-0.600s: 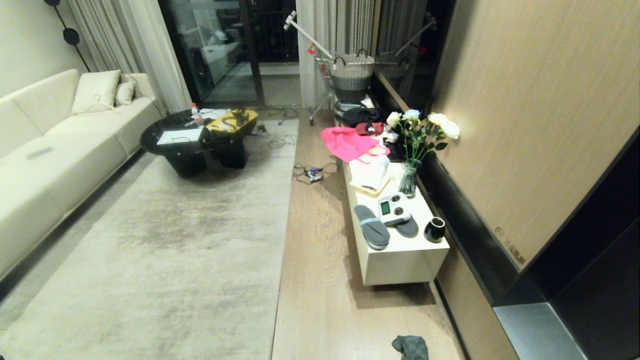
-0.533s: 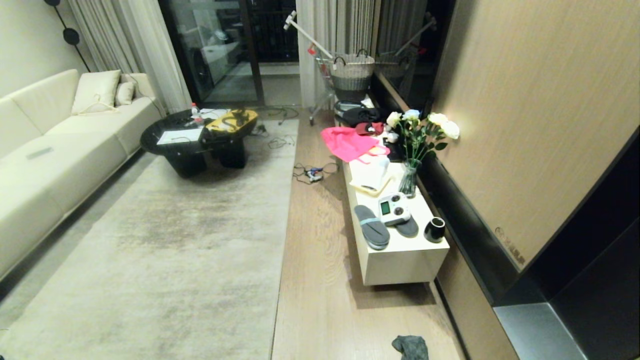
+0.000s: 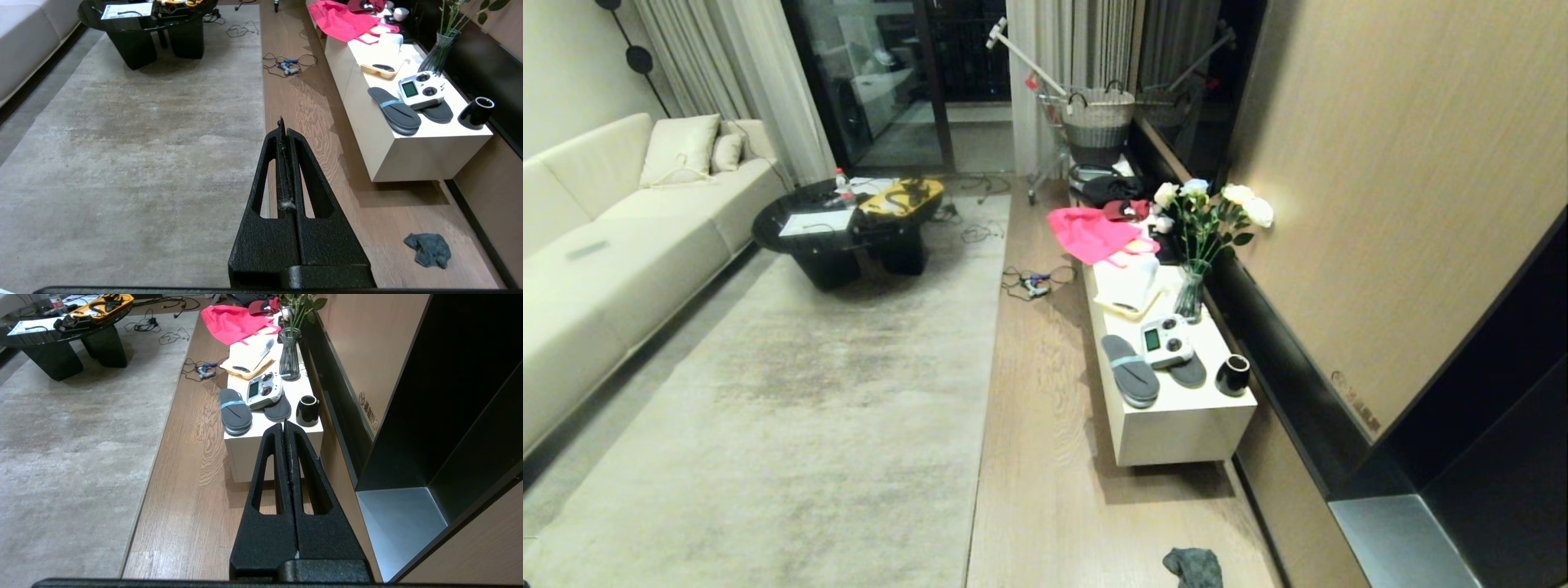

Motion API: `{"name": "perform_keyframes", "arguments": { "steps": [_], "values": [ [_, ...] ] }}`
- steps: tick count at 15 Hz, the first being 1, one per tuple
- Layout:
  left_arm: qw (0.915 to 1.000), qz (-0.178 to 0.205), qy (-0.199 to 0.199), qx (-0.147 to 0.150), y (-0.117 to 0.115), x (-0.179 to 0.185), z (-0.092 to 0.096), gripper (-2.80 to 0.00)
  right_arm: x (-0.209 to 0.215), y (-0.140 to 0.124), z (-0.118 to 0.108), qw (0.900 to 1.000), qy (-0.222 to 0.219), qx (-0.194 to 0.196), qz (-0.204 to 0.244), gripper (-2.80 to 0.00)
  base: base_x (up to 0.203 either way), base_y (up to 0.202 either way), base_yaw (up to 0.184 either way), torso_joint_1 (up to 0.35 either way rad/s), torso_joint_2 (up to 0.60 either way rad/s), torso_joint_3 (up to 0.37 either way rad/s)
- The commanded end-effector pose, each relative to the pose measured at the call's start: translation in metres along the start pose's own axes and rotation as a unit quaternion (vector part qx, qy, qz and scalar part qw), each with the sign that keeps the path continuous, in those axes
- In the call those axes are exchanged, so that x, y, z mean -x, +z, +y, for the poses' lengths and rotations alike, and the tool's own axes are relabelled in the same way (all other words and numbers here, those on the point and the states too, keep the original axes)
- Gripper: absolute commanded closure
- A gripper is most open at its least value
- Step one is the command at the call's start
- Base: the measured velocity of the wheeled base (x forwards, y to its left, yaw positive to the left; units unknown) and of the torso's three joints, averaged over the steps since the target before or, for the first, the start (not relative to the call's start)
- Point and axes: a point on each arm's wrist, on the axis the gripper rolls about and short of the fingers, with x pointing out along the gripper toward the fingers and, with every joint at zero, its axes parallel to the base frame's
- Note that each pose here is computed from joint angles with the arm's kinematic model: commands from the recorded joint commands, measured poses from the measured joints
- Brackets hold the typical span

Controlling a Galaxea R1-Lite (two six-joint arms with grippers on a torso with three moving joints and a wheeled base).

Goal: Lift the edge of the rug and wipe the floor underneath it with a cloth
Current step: Pick up the rag

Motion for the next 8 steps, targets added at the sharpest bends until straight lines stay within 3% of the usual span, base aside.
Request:
{"name": "perform_keyframes", "arguments": {
  "steps": [1, 8],
  "values": [
    [1.0, 0.001, 0.0, 0.0, 0.0, -0.0001, 0.0, 0.0, -0.0001, 0.0001, 0.0, 1.0, 0.0, 0.0, 0.001, 0.0, 0.0, 0.0, 0.0, 0.0, 0.0, 0.0],
    [1.0, 0.001, 0.0, 0.0, 0.0001, -0.0001, 0.0, 0.0, -0.0001, 0.0001, 0.0, 1.0, 0.0, 0.0, 0.0, 0.0, 0.0, 0.0, 0.0, 0.0, 0.0, 0.0]
  ]
}}
